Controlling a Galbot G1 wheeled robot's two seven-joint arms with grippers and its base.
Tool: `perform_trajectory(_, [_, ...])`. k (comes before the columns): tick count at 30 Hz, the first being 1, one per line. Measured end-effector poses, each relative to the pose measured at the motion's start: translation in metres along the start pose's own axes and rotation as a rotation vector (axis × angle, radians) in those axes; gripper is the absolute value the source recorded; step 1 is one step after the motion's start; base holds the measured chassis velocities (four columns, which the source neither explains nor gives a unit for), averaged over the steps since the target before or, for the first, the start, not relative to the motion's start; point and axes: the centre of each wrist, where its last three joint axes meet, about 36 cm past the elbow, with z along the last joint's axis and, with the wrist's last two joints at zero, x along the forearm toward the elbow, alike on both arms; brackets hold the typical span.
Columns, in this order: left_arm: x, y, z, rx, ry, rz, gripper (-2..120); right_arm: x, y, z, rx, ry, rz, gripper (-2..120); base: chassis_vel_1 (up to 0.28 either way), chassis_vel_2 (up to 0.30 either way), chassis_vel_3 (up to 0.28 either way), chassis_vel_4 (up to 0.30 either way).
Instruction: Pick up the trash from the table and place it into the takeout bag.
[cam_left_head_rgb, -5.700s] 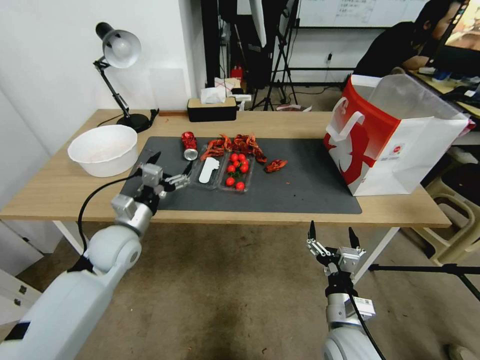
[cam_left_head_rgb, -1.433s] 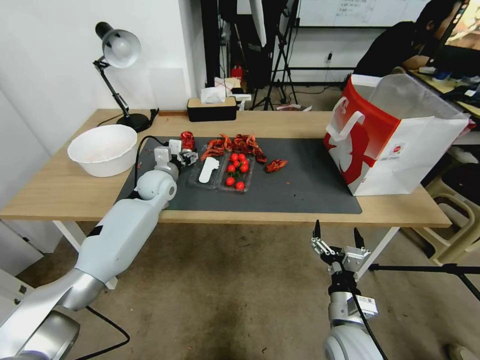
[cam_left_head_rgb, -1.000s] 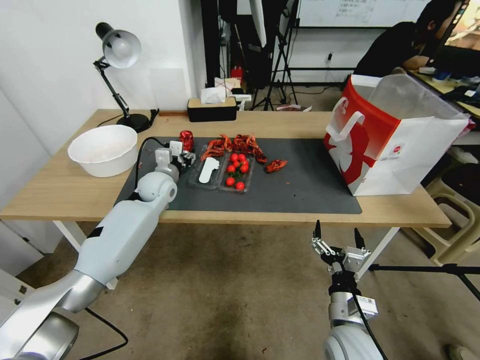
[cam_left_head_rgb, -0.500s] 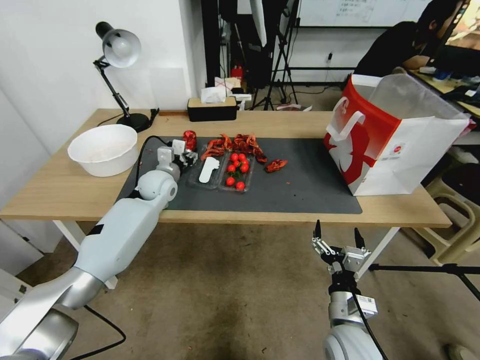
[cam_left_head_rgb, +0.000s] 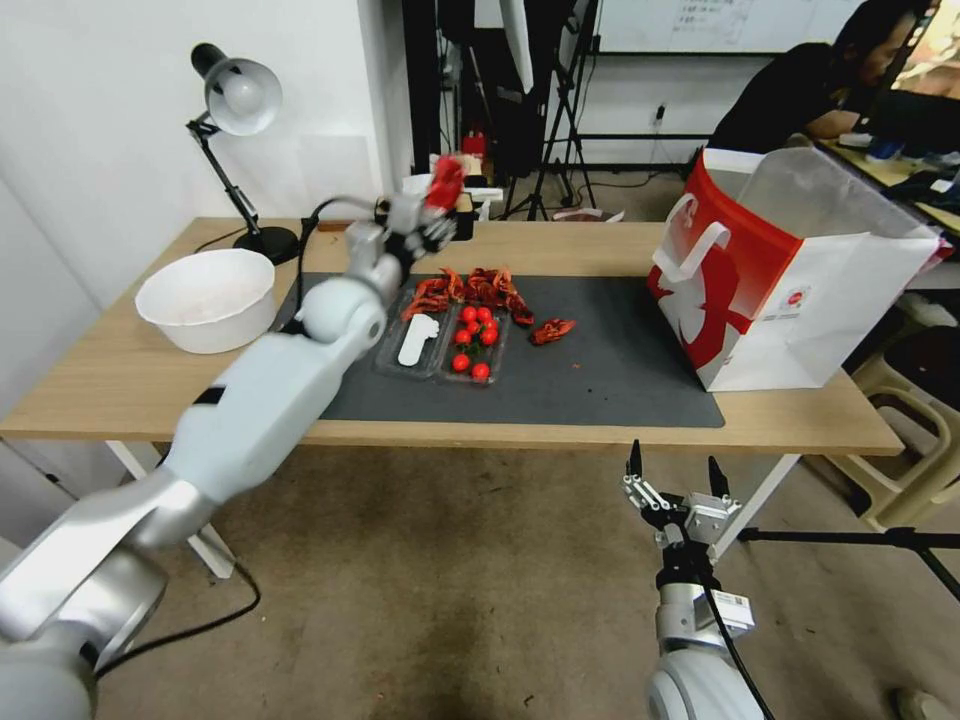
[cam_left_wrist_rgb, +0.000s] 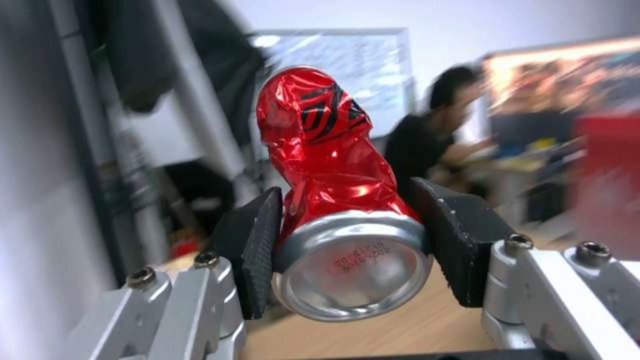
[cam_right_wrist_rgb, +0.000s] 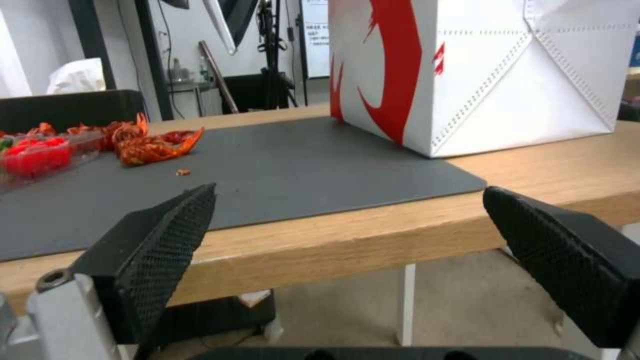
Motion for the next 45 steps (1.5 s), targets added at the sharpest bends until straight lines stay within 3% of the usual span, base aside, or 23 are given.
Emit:
perform_trajectory(1, [0.000, 0.000, 0.000, 0.000, 0.000, 0.000, 49, 0.000, 0.000, 0.000, 0.000, 0.000, 0.000, 100, 0.000, 0.000, 0.000, 0.000])
perform_trajectory(3, [-0.019, -0.024, -0.028, 0.004, -0.042, 0.077, 49, 0.000, -0.002, 0.000, 0.002, 0.000, 0.004, 100, 0.000, 0.000, 0.000, 0.000])
perform_trajectory(5, [-0.024, -0.032, -0.036, 0.001, -0.054, 0.099, 49, 0.001, -0.002, 0.000, 0.003, -0.001, 0.005, 100, 0.000, 0.000, 0.000, 0.000])
perform_trajectory(7, [-0.040, -0.061, -0.059, -0.006, -0.081, 0.183, 49, 0.001, -0.002, 0.000, 0.002, -0.001, 0.009, 100, 0.000, 0.000, 0.000, 0.000])
perform_trajectory(8, [-0.040, -0.061, -0.059, -0.006, -0.081, 0.183, 49, 0.001, -0.002, 0.000, 0.002, -0.001, 0.009, 100, 0.000, 0.000, 0.000, 0.000])
perform_trajectory(10, [-0.055, -0.091, -0.081, 0.006, -0.104, 0.261, 49, 0.001, -0.002, 0.000, 0.001, -0.002, 0.013, 100, 0.000, 0.000, 0.000, 0.000])
perform_trajectory(12, [-0.059, -0.099, -0.085, 0.006, -0.106, 0.279, 49, 0.001, -0.002, 0.000, 0.000, -0.002, 0.013, 100, 0.000, 0.000, 0.000, 0.000])
perform_trajectory(14, [-0.073, -0.128, -0.101, 0.012, -0.123, 0.335, 49, 0.001, -0.002, 0.000, -0.001, -0.003, 0.015, 100, 0.000, 0.000, 0.000, 0.000])
perform_trajectory(15, [-0.073, -0.128, -0.101, 0.012, -0.123, 0.335, 49, 0.001, -0.002, 0.000, -0.001, -0.003, 0.015, 100, 0.000, 0.000, 0.000, 0.000])
perform_trajectory(18, [-0.089, -0.161, -0.111, 0.022, -0.126, 0.385, 49, 0.001, -0.002, 0.000, -0.003, -0.003, 0.017, 100, 0.000, 0.000, 0.000, 0.000])
perform_trajectory(23, [-0.095, -0.174, -0.112, 0.025, -0.125, 0.401, 49, 0.001, -0.001, -0.001, -0.004, -0.004, 0.018, 100, 0.000, 0.000, 0.000, 0.000])
perform_trajectory(25, [-0.103, -0.193, -0.110, 0.031, -0.114, 0.422, 49, 0.001, -0.002, -0.001, -0.004, -0.005, 0.020, 100, 0.000, 0.000, 0.000, 0.000])
perform_trajectory(27, [-0.106, -0.198, -0.109, 0.034, -0.110, 0.429, 49, 0.001, -0.002, -0.001, -0.003, -0.006, 0.020, 100, 0.000, 0.000, 0.000, 0.000])
perform_trajectory(31, [-0.119, -0.230, -0.087, 0.026, -0.058, 0.467, 49, 0.001, -0.005, 0.001, 0.000, -0.006, 0.028, 100, 0.000, 0.000, 0.000, 0.000])
perform_trajectory(39, [-0.116, -0.247, -0.060, 0.001, -0.014, 0.502, 49, 0.000, -0.005, 0.004, 0.000, -0.005, 0.029, 100, 0.000, 0.000, 0.000, 0.000])
perform_trajectory(45, [-0.112, -0.253, -0.051, 0.001, -0.001, 0.516, 49, 0.000, -0.004, 0.005, -0.001, -0.004, 0.029, 100, 0.000, 0.000, 0.000, 0.000])
